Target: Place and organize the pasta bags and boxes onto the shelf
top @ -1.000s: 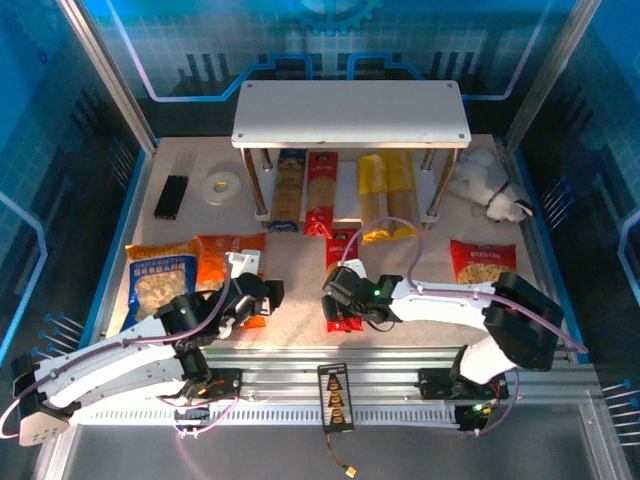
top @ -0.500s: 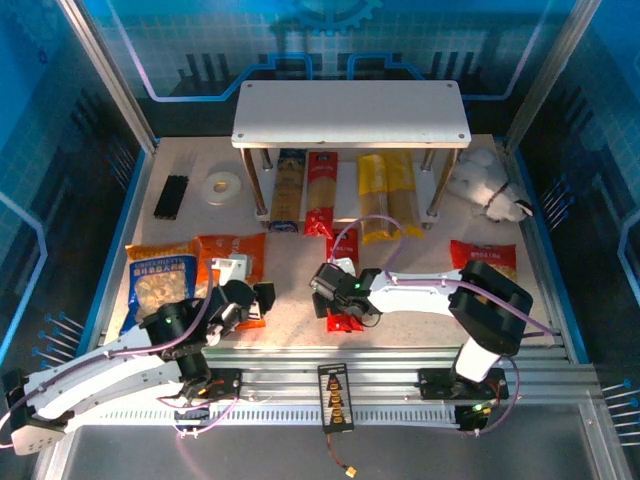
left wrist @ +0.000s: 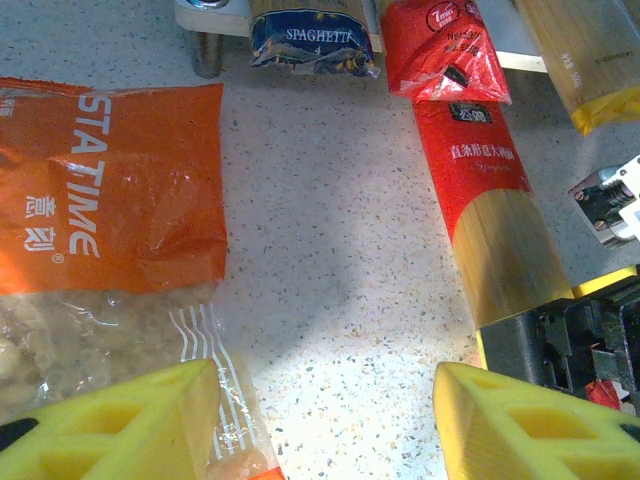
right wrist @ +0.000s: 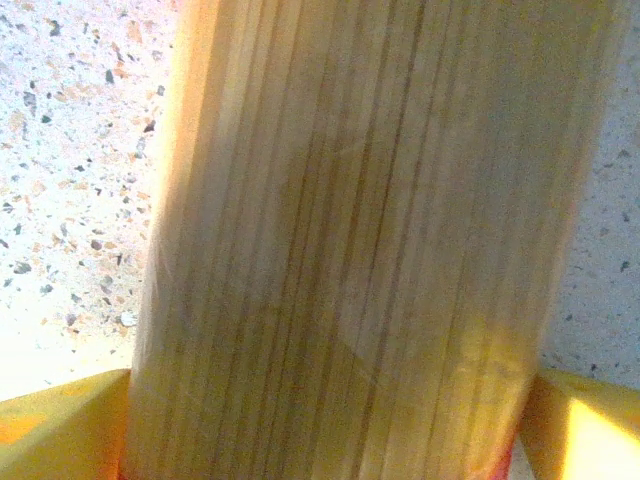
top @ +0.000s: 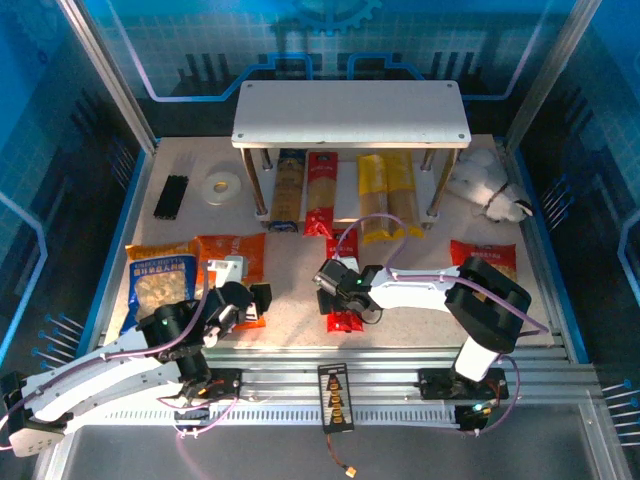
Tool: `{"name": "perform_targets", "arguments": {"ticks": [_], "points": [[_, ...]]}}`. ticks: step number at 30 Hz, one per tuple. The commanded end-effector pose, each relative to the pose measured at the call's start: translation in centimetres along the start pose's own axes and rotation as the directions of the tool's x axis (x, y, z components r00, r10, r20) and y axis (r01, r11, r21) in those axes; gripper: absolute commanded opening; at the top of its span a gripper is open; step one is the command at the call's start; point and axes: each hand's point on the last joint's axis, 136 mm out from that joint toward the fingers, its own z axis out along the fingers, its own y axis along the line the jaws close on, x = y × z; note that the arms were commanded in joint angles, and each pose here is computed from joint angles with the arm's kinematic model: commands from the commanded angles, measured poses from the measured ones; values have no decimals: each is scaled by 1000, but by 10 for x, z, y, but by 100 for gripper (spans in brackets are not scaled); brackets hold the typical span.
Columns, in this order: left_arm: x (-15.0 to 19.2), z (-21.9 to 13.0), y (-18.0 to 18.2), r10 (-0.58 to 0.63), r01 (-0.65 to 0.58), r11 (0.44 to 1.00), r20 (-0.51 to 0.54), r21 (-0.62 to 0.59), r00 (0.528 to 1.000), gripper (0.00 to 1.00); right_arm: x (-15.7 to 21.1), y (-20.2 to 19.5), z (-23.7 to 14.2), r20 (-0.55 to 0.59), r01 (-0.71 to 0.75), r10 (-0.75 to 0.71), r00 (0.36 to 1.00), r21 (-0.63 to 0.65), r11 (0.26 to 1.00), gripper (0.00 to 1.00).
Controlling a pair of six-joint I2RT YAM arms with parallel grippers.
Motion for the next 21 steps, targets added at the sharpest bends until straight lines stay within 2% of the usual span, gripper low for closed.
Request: {"name": "perform_targets", "arguments": {"ticks": [1,6,11,15,21], "points": [[0,-1,6,4,-4,1000,9,-26,1000,59,18,8,11,-85,6,-10,996,-44,999,91],[-1,-1,4,1,0,1000,11,-18,1000,59,29,6,9,-126,52,-59,990,-54,997,85],[-2,-1,3,-3,3,1000,13,-15,1000,59,40,5,2,-163,70,-85,983,-93,993,63],[-3,-1,1,-7,7,1000,14,-10,1000,58,46,9,-10,-174,72,-95,980,-138,988,50],[-4,1,-2,-1,1,1000,11,-11,1000,58,52,12,-35,-167,86,-119,979,-191,978,17]]}}
